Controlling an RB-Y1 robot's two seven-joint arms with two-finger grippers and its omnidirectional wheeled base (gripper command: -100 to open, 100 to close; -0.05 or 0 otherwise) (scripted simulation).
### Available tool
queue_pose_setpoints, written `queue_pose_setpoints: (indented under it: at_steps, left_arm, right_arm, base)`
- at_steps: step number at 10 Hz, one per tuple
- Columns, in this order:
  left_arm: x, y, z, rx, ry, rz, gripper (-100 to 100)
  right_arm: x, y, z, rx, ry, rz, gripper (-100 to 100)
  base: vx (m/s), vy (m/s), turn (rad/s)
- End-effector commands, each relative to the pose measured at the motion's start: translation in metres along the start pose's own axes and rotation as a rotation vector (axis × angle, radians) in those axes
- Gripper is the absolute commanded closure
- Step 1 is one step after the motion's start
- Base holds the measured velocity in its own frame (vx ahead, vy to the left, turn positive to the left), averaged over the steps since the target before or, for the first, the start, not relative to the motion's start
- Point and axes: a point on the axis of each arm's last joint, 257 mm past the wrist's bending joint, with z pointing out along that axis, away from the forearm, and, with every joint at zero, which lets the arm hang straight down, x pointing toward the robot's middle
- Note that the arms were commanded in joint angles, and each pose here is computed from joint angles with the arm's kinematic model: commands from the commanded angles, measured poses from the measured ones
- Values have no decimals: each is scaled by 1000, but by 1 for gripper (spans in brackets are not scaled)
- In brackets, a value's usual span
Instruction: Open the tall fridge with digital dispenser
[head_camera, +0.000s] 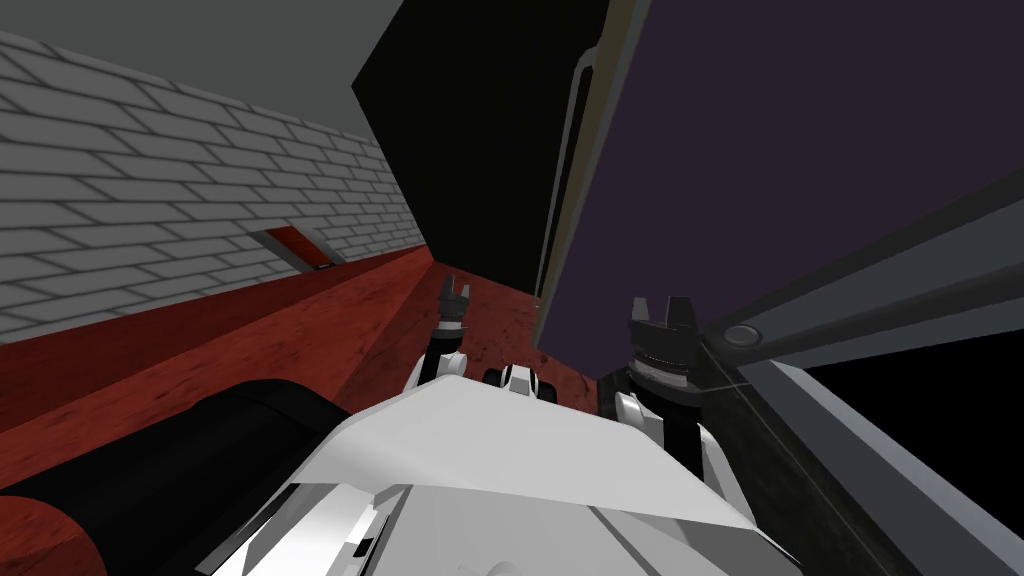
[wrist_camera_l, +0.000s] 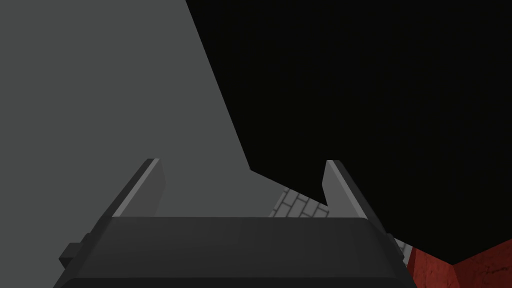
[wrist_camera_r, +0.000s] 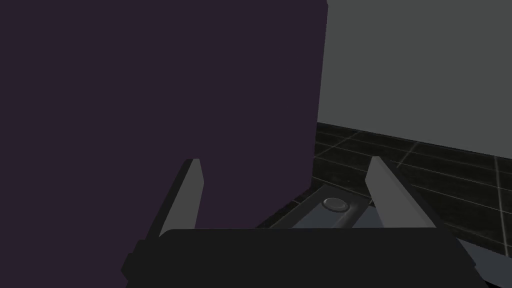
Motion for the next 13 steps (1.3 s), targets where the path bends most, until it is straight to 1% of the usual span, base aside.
queue_pose_setpoints:
  at_steps: [1,4,5,7,8,10,11,12,13]
  left_arm:
    - [0,0,0,0,0,0,0]
    - [0,0,0,0,0,0,0]
    - [0,0,0,0,0,0,0]
    - [0,0,0,0,0,0,0]
    - [0,0,0,0,0,0,0]
    - [0,0,0,0,0,0,0]
    - [0,0,0,0,0,0,0]
    - [0,0,0,0,0,0,0]
    - [0,0,0,0,0,0,0]
  right_arm:
    - [-8,-6,-8,45,74,-175,-100]
    - [-27,-16,-22,118,137,-404,-100]
    - [-27,-17,-22,120,143,-420,-100]
    - [-44,-25,-35,182,183,-584,-100]
    - [-46,-26,-35,184,187,-601,-100]
    - [-64,-35,-50,256,231,-765,-100]
    - [-69,-34,-51,259,234,-792,-100]
    - [-78,-39,-59,298,262,-877,-100]
    - [-82,-38,-59,300,260,-889,-100]
  base:
    - [96,121,10]
    - [133,131,10]
    - [84,98,1]
    - [106,120,16]
    - [87,84,2]
    - [99,108,23]
    - [115,112,0]
    - [126,100,20]
    - [91,71,9]
